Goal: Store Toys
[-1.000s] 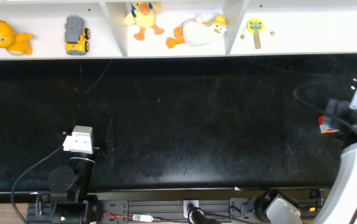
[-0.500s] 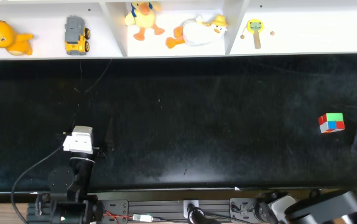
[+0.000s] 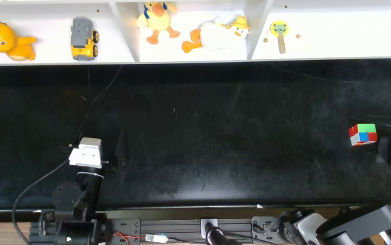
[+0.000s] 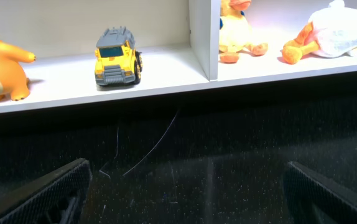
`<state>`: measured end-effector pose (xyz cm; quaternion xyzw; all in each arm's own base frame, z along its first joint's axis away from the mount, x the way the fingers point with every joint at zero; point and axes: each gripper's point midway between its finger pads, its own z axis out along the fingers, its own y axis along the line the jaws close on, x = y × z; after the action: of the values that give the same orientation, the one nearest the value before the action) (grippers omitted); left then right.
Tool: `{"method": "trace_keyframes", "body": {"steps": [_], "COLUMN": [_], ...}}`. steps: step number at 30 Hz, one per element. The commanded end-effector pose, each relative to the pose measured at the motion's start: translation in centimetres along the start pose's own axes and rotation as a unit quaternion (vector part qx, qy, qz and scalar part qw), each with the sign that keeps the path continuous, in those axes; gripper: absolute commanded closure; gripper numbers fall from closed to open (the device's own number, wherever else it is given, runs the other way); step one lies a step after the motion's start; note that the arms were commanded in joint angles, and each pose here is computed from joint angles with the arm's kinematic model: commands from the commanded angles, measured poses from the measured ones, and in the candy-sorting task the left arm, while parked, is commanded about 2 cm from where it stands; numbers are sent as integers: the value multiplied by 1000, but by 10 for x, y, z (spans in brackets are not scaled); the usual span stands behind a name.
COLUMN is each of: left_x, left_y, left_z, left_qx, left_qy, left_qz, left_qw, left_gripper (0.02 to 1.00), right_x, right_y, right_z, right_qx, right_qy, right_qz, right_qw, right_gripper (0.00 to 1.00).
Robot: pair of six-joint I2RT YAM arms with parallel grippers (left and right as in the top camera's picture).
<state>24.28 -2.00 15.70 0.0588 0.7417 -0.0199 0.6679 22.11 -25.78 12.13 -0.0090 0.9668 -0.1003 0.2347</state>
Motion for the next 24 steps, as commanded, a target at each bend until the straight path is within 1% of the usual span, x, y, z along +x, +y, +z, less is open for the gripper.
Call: {"method": "trace_keyframes", "body": {"steps": [1, 4, 8, 13, 16, 19, 24], "left_x": [0, 0, 0, 0, 0, 0, 0], "left_y": [0, 0, 0, 0, 0, 0, 0], "left_z": [0, 0, 0, 0, 0, 0, 0], "left_qx": [-2, -2, -2, -2, -2, -2, -2], "left_qy": [-4, -4, -4, -4, -4, -4, -4], "left_qz": [10, 10, 10, 10, 10, 10, 10], "left_qw": [1000, 1000, 1000, 1000, 1000, 1000, 1000], "left_gripper": [20, 20, 20, 23, 20, 20, 20], "right_x": [-5, -4, 0, 7, 6, 3, -5], "right_y": [20, 29, 35, 46, 46, 45, 51], "right_z": [21, 34, 49, 61, 64, 64, 64], "right_qx": [-40, -56, -61, -65, -61, -60, -75], "right_qy": [-2, 4, 6, 4, -1, -8, -29], "right_qz": [-28, -29, -13, -19, -17, 4, 10], "right_qw": [999, 998, 998, 998, 998, 998, 997], "right_gripper": [3, 3, 3, 5, 3, 5, 5]}}
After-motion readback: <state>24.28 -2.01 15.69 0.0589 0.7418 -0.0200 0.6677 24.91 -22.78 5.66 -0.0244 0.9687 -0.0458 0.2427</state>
